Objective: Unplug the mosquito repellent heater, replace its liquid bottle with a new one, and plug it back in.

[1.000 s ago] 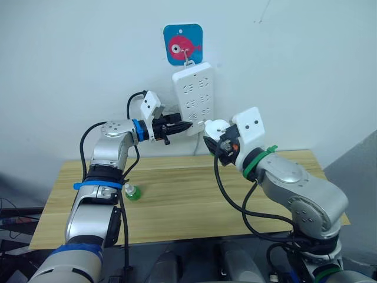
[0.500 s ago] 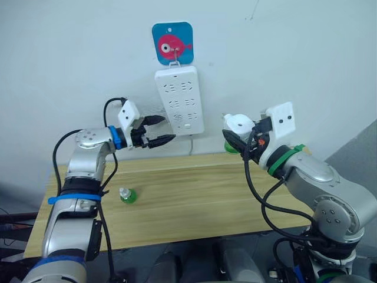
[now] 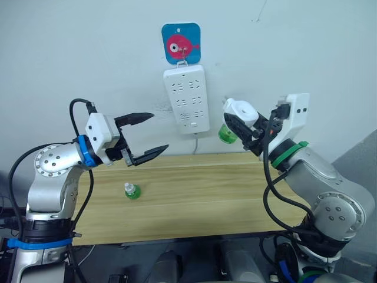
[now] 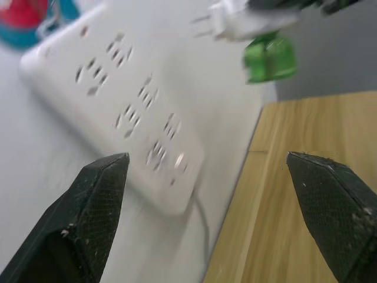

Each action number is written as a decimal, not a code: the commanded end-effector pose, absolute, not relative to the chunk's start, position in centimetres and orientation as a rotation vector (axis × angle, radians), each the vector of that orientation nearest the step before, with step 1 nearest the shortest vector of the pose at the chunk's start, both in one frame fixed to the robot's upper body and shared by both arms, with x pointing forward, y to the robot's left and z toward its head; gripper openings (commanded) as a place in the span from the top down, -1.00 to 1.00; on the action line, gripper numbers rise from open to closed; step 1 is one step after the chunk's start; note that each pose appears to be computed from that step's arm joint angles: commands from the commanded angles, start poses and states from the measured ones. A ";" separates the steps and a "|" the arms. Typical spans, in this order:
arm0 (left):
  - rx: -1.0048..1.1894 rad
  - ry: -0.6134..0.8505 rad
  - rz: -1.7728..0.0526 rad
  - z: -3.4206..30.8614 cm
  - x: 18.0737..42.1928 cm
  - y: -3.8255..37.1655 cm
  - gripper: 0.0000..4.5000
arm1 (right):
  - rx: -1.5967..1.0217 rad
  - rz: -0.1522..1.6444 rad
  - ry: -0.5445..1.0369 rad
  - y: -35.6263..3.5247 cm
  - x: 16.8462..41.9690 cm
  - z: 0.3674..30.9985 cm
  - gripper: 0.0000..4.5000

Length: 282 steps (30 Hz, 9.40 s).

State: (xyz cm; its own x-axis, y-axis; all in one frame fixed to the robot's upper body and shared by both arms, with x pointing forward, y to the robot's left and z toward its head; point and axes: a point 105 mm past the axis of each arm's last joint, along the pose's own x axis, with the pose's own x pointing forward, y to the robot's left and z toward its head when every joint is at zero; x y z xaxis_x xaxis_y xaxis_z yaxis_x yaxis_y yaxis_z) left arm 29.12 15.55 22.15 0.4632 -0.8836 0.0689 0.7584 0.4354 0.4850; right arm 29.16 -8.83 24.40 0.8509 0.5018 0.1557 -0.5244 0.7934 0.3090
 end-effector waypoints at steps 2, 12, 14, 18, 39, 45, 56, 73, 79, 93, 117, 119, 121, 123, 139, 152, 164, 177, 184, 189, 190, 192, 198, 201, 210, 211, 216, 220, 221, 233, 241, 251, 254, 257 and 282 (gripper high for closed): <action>0.276 -0.402 -1.105 22.3 28.0 11.0 -1.00 | 0.600 0.533 -0.094 -8.9 28.8 25.2 -0.33; 0.077 -0.397 -1.130 22.7 28.6 7.1 -1.00 | 1.009 0.588 -0.034 -8.5 27.4 26.0 -0.33; 0.061 -0.411 -1.134 23.0 28.7 6.7 -1.00 | 1.092 0.585 -0.012 -8.9 27.2 26.1 -0.33; 0.025 -0.440 -1.120 24.1 28.8 6.4 -1.00 | 1.165 0.567 0.007 -9.8 27.1 26.2 -0.33; -0.002 -0.406 -1.153 24.4 30.0 4.0 -1.00 | 1.220 0.581 0.031 -8.7 27.0 27.6 -0.33; -0.025 -0.401 -1.181 24.7 29.9 3.8 -1.00 | 1.217 0.590 0.035 -8.5 26.9 27.7 -0.33; -0.021 -0.375 -1.197 24.4 30.4 3.5 -0.03 | 1.206 0.612 0.046 -8.2 26.8 27.6 -0.33; 0.020 -0.393 -1.229 23.4 30.2 4.5 -0.03 | 0.970 0.683 0.080 -12.0 25.1 25.1 -1.00; 0.118 -0.374 -1.351 21.7 28.4 5.2 -0.03 | 0.751 0.700 0.213 -16.5 23.9 21.6 -1.00; 0.458 -0.491 -1.525 18.3 24.7 7.8 -0.03 | 0.609 1.144 0.620 -13.6 21.7 19.4 -1.00; 0.460 -0.520 -1.515 18.6 24.3 7.2 -0.03 | 0.692 1.298 0.634 -8.2 23.3 19.3 -0.84; 0.449 -0.519 -1.506 18.7 24.3 7.1 -0.03 | 0.689 1.305 0.642 -8.0 23.2 19.3 -0.58; 0.443 -0.518 -1.501 18.8 24.3 7.0 -0.03 | 0.687 1.311 0.644 -7.9 23.1 19.3 -0.32; 0.432 -0.503 -1.505 18.8 24.3 6.9 -0.03 | 0.685 1.317 0.642 -7.9 23.1 19.4 -0.32; -0.154 0.646 -1.678 18.6 23.9 9.3 -0.03 | 0.307 1.451 0.560 -7.6 21.7 20.4 -0.32; 0.153 0.224 -1.588 17.9 25.2 9.7 -0.73 | 0.369 1.405 0.550 -8.2 22.4 20.4 -0.32; 0.555 -0.531 -1.373 17.4 24.7 10.7 -1.00 | 0.519 1.286 0.574 -9.9 23.4 20.3 -0.32; 0.491 -0.624 -1.400 17.3 24.8 7.2 -1.00 | 0.509 1.298 0.575 -8.9 23.2 20.1 -0.32; 0.461 -0.621 -1.409 17.8 25.1 6.6 -0.20 | 0.500 1.306 0.572 -8.7 23.1 20.2 -0.32; 0.410 -0.540 -1.441 19.0 25.2 6.8 -0.04 | 0.454 1.312 0.572 -8.7 22.9 19.9 -0.32; 0.384 -0.477 -1.461 19.1 25.3 6.9 -0.04 | 0.418 1.322 0.576 -8.6 22.6 19.7 -0.32; 0.259 -0.152 -1.530 18.4 25.7 7.5 -0.04 | 0.355 1.342 0.583 -8.6 22.0 19.3 -0.32; -0.150 0.489 -1.698 20.1 24.1 9.3 -0.04 | 0.266 1.391 0.574 -8.3 21.2 18.7 -0.32; -0.142 0.494 -1.679 20.4 24.5 9.0 -0.04 | 0.266 1.401 0.568 -8.2 21.1 18.7 -0.32; 0.121 0.199 -1.581 18.6 25.4 9.2 -0.72 | 0.370 1.338 0.551 -8.6 22.2 19.1 -0.32; 0.158 0.157 -1.560 18.3 25.6 9.4 -0.72 | 0.382 1.329 0.552 -8.7 22.3 19.1 -0.32; 0.383 -0.058 -1.489 17.2 25.9 10.8 -0.72 | 0.431 1.277 0.549 -9.2 23.2 19.2 -0.32; 0.553 -0.274 -1.399 16.4 26.6 11.8 -0.72 | 0.481 1.245 0.544 -9.4 23.9 19.4 -0.32; 0.574 -0.331 -1.385 16.6 26.6 11.6 -0.72 | 0.490 1.243 0.546 -9.4 23.9 19.5 -0.32; 0.561 -0.587 -1.426 17.2 25.3 7.5 -0.72 | 0.468 1.233 0.576 -8.9 24.0 19.3 -0.32; 0.525 -0.558 -1.452 17.2 25.4 7.0 -0.32 | 0.463 1.238 0.571 -8.7 23.9 19.3 -0.32; 0.486 -0.487 -1.508 17.9 25.2 6.6 0.98 | 0.447 1.249 0.566 -8.5 23.7 19.3 -0.32; 0.478 -0.484 -1.496 19.0 25.7 6.6 1.00 | 0.449 1.253 0.561 -8.4 23.7 19.4 -0.32; 0.434 -0.488 -1.479 19.8 26.0 6.8 1.00 | 0.451 1.253 0.558 -8.4 23.7 19.4 -0.32; 0.507 -0.442 -1.496 17.1 25.6 7.8 -0.95 | 0.443 1.251 0.554 -8.4 23.6 19.5 -0.32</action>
State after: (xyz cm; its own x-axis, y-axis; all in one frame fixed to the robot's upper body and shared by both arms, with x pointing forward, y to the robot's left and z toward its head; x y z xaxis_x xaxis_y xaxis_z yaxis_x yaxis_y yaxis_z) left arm 25.54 8.20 16.50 0.0322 -0.9983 -0.0487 0.8479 0.0015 0.5301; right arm 24.09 -8.69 17.90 0.2330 0.9539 -0.1890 -0.7153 0.2998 0.6312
